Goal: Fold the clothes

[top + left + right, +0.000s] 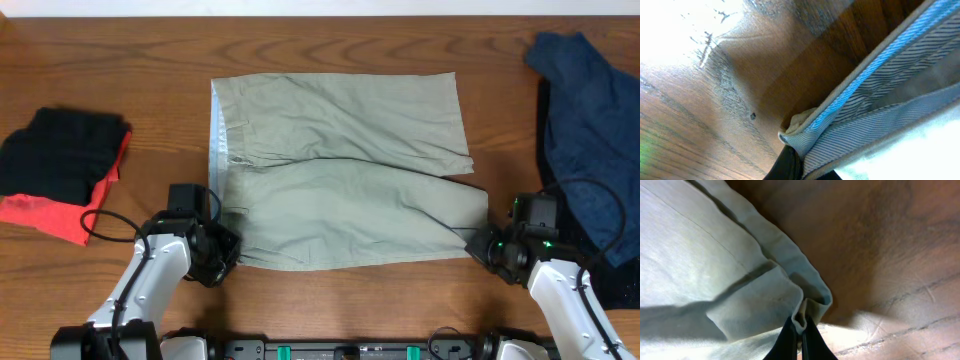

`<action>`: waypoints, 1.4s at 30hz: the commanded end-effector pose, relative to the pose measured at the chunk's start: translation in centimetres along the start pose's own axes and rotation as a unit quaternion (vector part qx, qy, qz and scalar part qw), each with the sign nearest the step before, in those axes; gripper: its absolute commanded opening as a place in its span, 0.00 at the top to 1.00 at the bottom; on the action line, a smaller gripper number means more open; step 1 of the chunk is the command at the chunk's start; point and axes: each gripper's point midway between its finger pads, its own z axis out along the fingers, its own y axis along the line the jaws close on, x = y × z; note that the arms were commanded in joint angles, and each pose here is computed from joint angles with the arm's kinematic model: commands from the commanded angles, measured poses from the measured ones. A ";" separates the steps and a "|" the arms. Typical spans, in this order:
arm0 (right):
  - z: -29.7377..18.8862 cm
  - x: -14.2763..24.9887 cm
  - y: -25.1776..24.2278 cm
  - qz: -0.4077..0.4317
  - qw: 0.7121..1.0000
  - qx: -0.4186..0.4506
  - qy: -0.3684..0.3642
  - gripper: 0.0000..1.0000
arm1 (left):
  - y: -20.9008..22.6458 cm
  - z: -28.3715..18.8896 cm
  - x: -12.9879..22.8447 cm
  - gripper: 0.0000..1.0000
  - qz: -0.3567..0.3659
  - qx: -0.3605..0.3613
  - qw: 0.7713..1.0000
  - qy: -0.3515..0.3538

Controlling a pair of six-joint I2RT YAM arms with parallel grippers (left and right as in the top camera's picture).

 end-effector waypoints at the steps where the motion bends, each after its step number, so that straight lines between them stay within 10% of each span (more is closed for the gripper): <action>1: 0.1 0.2 -0.1 0.008 1.000 -0.005 0.004 0.99 | 2.9 0.7 -0.2 0.94 0.028 -0.058 0.998 -0.010; 16: -11.5 -7.0 6.4 -0.071 0.994 -0.039 -0.073 0.99 | -1.8 -7.8 -0.9 0.94 0.188 -0.015 0.981 -0.050; 31: -19.8 -10.5 5.2 -0.062 0.981 -0.003 -0.186 0.99 | -1.3 -13.6 1.5 0.94 0.236 0.014 0.968 -0.079; 42: -20.6 -14.7 11.6 -0.155 0.953 -0.073 -0.249 0.99 | -7.8 -17.2 -4.4 0.94 0.168 0.104 0.953 -0.228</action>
